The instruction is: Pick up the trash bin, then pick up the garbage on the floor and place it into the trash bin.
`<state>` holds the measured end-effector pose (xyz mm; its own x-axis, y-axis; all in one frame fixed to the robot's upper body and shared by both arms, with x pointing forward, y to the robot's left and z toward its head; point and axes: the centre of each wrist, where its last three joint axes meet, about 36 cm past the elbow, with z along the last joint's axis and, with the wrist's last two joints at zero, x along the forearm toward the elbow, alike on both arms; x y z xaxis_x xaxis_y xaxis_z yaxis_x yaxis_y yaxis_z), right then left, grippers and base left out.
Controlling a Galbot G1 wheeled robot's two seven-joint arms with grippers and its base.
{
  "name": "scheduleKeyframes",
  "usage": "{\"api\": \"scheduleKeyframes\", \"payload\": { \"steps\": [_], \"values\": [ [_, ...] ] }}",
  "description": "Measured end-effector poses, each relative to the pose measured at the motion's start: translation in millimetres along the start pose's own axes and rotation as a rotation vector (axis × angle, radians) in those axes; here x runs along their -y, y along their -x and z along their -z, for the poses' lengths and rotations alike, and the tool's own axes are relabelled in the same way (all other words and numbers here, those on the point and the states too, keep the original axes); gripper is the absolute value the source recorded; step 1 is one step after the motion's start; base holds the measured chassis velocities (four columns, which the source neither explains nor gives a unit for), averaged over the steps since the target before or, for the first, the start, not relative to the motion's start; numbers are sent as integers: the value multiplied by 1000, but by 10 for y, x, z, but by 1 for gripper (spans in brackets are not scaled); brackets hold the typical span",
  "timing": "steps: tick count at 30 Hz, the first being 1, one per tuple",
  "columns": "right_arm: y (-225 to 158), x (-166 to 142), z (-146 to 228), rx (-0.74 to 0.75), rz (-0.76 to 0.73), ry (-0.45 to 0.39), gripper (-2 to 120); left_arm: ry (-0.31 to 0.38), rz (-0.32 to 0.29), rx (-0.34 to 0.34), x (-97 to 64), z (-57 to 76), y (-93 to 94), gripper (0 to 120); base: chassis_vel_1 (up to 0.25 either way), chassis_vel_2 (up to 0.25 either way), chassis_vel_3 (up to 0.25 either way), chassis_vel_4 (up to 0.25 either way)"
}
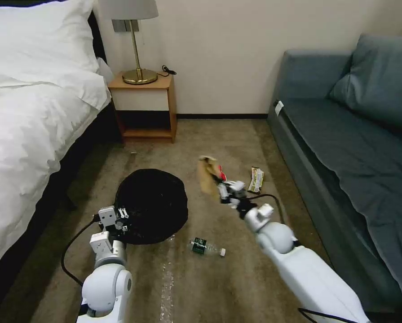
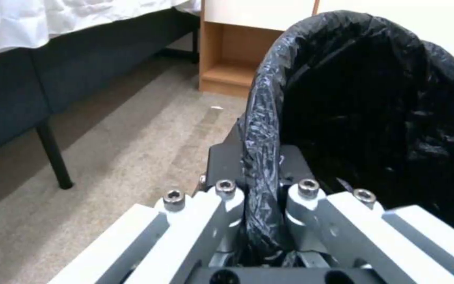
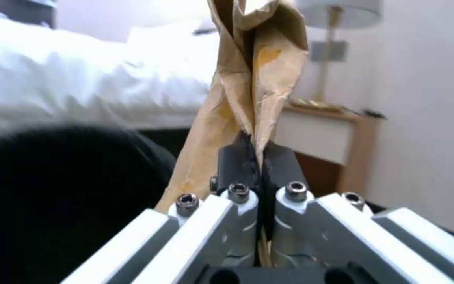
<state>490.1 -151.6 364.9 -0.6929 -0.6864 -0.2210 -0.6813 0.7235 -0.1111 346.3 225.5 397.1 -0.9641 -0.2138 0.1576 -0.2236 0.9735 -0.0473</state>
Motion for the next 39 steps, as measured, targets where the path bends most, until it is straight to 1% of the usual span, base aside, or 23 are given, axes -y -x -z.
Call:
{"api": "scheduleKeyframes", "payload": {
  "steps": [1, 2, 3, 5, 6, 8, 9, 11, 14, 22, 23, 24, 25, 26, 28, 31, 33, 34, 35, 36, 37, 38, 39],
  "values": [
    [153, -70, 64, 14, 28, 1, 0, 3, -3, -1, 11, -5, 4, 4, 0, 0, 0, 0],
    [153, -70, 64, 14, 28, 1, 0, 3, -3, -1, 11, -5, 4, 4, 0, 0, 0, 0],
    [299, -147, 122, 28, 63, 0, 0, 2, -6, -2, 31, -10, 9, 4, 0, 0, 0, 0],
    [341, -182, 134, 30, 75, 2, 0, 1, -6, -2, 39, -12, 9, 4, 0, 0, 0, 0],
    [412, -272, 146, 33, 101, 12, 0, -3, -7, -5, 64, -20, 7, 4, 0, 0, 0, 0],
    [451, -357, 141, 34, 119, 21, 0, -5, -10, -7, 86, -26, 3, 4, 0, 0, 0, 0],
    [451, -357, 141, 34, 119, 21, 0, -5, -10, -7, 86, -26, 3, 4, 0, 0, 0, 0],
    [498, -523, 96, 33, 145, 41, 0, -8, -13, -8, 119, -33, 5, 4, 0, 0, 0, 0],
    [488, -603, 24, 23, 160, 44, 0, -20, -15, -12, 150, -30, 3, 4, 0, 0, 0, 0],
    [411, -675, -102, 7, 202, 43, 1, -42, -15, -24, 197, -33, -5, 4, 0, 0, 0, 0],
    [402, -677, -109, 6, 212, 43, 6, -48, -17, -26, 206, -23, -9, 4, 0, 0, 0, 0],
    [402, -677, -109, 6, 212, 43, 6, -48, -17, -26, 206, -23, -9, 4, 0, 0, 0, 0],
    [395, -677, -121, 3, 220, 43, 14, -59, -20, -28, 219, -4, -16, 4, 0, 0, 0, 0],
    [395, -677, -121, 3, 220, 43, 14, -59, -20, -28, 219, -4, -16, 4, 0, 0, 0, 0],
    [389, -681, -135, 1, 228, 45, 25, -86, -28, -39, 240, 27, -32, 4, 0, 0, 0, 0],
    [387, -682, -137, 1, 232, 46, 28, -94, -31, -45, 248, 28, -37, 4, 0, 0, 0, 0],
    [381, -669, -141, 0, 240, 45, 43, -100, -26, -49, 247, 28, -37, 4, 0, 0, 0, 0],
    [381, -669, -141, 0, 240, 45, 43, -100, -26, -49, 247, 28, -37, 4, 0, 0, 0, 0],
    [371, -662, -145, -2, 242, 44, 50, -100, -25, -50, 246, 29, -35, 4, 0, 0, 0, 0],
    [371, -662, -145, -2, 242, 44, 50, -100, -25, -50, 246, 29, -35, 4, 0, 0, 0, 0],
    [355, -654, -152, -5, 244, 44, 58, -100, -26, -49, 248, 32, -32, 4, 0, 0, 0, 0],
    [355, -654, -152, -5, 244, 44, 58, -100, -26, -49, 248, 32, -32, 4, 0, 0, 0, 0],
    [342, -655, -161, -7, 246, 45, 65, -100, -26, -48, 250, 34, -28, 4, 0, 0, 0, 0]
  ]
}}
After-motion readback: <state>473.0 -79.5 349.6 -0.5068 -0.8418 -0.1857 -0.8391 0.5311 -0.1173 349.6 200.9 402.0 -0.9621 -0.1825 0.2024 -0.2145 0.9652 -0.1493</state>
